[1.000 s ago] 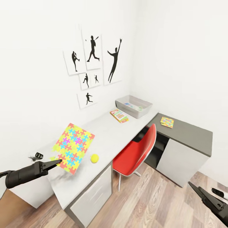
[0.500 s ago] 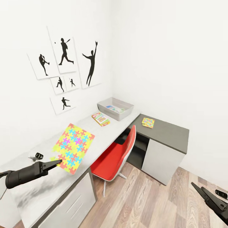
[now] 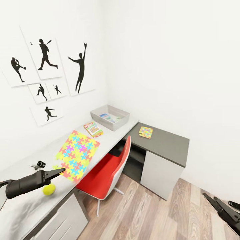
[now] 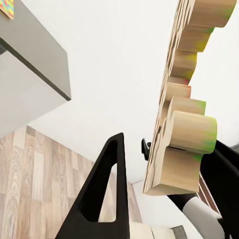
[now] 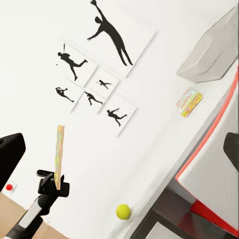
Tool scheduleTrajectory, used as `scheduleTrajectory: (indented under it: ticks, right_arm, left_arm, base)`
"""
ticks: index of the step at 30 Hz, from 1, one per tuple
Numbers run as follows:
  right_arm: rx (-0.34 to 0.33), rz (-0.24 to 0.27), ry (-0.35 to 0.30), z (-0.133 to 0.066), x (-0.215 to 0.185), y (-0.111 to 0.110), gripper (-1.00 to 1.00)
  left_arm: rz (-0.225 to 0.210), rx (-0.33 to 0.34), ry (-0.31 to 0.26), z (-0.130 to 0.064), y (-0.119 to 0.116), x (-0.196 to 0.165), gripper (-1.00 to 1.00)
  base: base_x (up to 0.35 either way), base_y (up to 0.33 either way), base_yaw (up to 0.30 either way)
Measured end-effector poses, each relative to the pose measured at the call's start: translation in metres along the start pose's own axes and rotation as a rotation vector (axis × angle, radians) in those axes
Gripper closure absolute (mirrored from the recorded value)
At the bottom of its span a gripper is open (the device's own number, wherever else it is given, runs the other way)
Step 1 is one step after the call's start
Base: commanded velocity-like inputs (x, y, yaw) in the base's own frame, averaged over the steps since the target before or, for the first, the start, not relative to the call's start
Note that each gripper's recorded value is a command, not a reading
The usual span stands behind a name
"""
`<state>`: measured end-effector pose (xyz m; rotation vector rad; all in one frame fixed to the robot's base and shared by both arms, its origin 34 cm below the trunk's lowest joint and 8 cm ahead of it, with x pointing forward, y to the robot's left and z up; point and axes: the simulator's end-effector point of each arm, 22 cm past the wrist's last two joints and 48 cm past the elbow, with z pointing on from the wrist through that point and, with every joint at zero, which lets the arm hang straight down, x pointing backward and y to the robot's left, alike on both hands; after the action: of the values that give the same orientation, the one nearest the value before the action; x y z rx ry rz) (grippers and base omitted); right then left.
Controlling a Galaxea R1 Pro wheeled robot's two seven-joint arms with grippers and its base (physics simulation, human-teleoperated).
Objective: Put all the toys in the child's room - the three board games (two on the bed and one on the table), the two jigsaw puzzles on the table, and the tennis ball on the table - inside the toy box on the table in the child's room.
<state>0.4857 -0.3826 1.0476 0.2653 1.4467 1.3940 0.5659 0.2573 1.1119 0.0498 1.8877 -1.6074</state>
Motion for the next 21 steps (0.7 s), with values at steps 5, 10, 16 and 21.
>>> scheduleTrajectory:
  ticks: [5, 10, 16, 21]
  right_arm:
    - [0.01, 0.015, -0.011, -0.004, -0.004, -0.002, -1.0]
    - [0.034, 0.037, -0.032, -0.012, -0.007, -0.01, -1.0]
    - [0.057, 0.056, -0.047, -0.018, -0.005, -0.018, -1.0]
    - [0.065, 0.062, -0.049, -0.02, -0.005, -0.021, -1.0]
  left_arm:
    - [-0.007, -0.003, 0.002, 0.0, 0.003, 0.001, 1.0]
    - [-0.014, -0.006, 0.003, 0.001, 0.007, 0.002, 1.0]
    - [-0.024, -0.012, 0.004, 0.0, 0.012, 0.004, 1.0]
    - [-0.032, -0.016, 0.005, 0.0, 0.016, 0.005, 1.0]
  base:
    - [0.206, -0.267, -0.001]
    - [0.206, -0.267, -0.001]
    - [0.221, -0.257, -0.071]
    - [0.273, -0.16, -0.137]
